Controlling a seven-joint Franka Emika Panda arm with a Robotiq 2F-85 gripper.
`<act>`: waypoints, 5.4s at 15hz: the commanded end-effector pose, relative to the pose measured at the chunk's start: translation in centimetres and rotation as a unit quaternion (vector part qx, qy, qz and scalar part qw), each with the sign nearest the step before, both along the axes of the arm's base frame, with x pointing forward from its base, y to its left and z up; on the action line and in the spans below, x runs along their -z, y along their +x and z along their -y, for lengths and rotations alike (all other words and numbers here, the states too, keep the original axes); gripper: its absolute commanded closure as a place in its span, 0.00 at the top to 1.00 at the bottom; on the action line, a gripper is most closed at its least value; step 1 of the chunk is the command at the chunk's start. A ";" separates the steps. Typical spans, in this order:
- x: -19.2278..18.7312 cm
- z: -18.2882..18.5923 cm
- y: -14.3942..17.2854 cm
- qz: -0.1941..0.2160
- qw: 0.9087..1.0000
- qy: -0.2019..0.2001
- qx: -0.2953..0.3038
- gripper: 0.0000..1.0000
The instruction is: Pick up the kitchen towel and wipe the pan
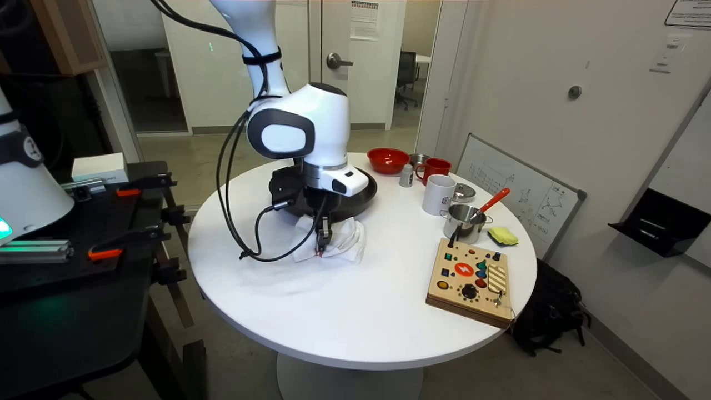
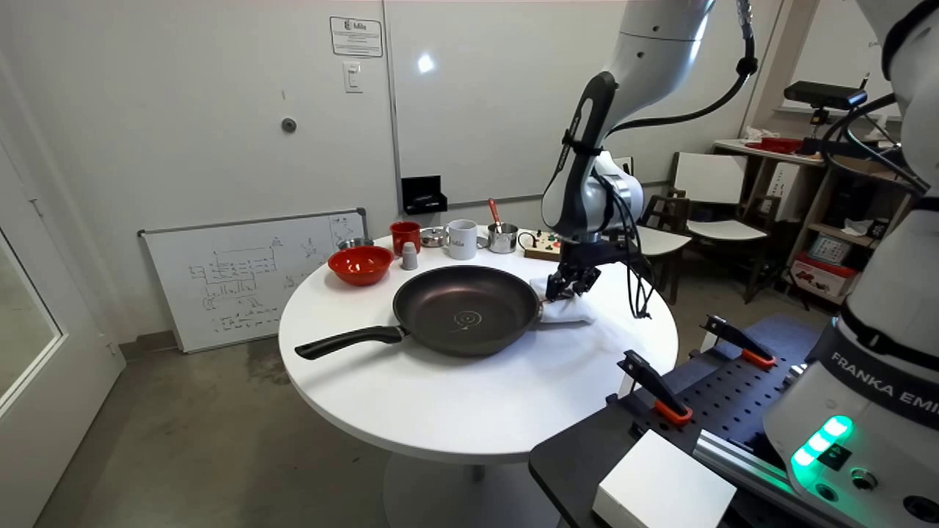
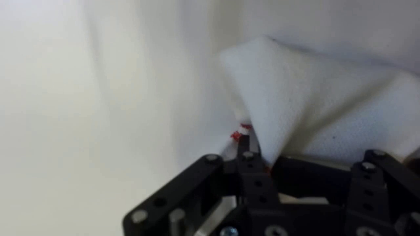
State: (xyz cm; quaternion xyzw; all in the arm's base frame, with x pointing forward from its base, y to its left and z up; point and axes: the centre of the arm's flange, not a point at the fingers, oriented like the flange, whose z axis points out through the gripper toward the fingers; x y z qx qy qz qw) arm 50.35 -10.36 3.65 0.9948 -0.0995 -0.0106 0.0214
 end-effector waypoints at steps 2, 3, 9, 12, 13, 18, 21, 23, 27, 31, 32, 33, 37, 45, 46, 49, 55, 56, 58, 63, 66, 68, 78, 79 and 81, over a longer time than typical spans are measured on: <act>-4.8 -2.1 0.3 0.017 1.000 -0.025 0.005 0.02; -5.3 -2.4 0.4 0.021 0.999 -0.027 0.006 0.02; -7.6 -3.6 0.2 0.028 0.999 -0.039 0.018 0.01; -8.9 -3.8 0.1 0.043 0.996 -0.067 0.026 0.05; -9.5 -3.7 0.1 0.050 0.994 -0.089 0.028 0.04; -11.9 -4.1 0.4 0.066 0.988 -0.138 0.029 0.02; -12.8 -5.1 0.7 0.076 0.985 -0.153 0.025 0.03; -13.3 -5.7 1.0 0.085 0.983 -0.162 0.021 0.03; -14.3 -6.7 1.1 0.097 0.980 -0.174 0.013 0.01; -16.2 -7.3 1.6 0.117 0.973 -0.198 0.018 0.01; -16.9 -7.5 1.8 0.126 0.971 -0.204 0.018 0.02; -17.5 -7.6 2.0 0.133 0.968 -0.210 0.018 0.01; -19.9 -8.6 2.6 0.158 0.961 -0.225 0.007 0.01; -22.5 -11.5 3.1 0.213 0.952 -0.221 -0.017 0.00; -22.7 -11.9 3.1 0.216 0.951 -0.218 -0.020 0.00; -23.1 -13.0 2.9 0.228 0.951 -0.209 -0.030 0.00; -24.5 -16.2 1.8 0.284 0.948 -0.123 -0.074 0.00; -24.9 -16.7 1.5 0.292 0.948 -0.102 -0.081 0.00; -25.7 -17.6 1.1 0.305 0.945 -0.066 -0.096 0.00; -27.0 -20.2 -0.3 0.312 0.939 0.019 -0.140 0.00; -27.3 -21.5 -1.6 0.304 0.937 0.074 -0.159 0.00; -27.8 -22.4 -2.9 0.298 0.933 0.110 -0.170 0.00; -19.7 -20.4 -7.0 0.145 0.967 0.172 -0.119 0.00; -18.9 -20.3 -6.4 0.150 0.968 0.162 -0.122 0.00; -18.0 -20.8 -5.9 0.151 0.968 0.150 -0.134 0.00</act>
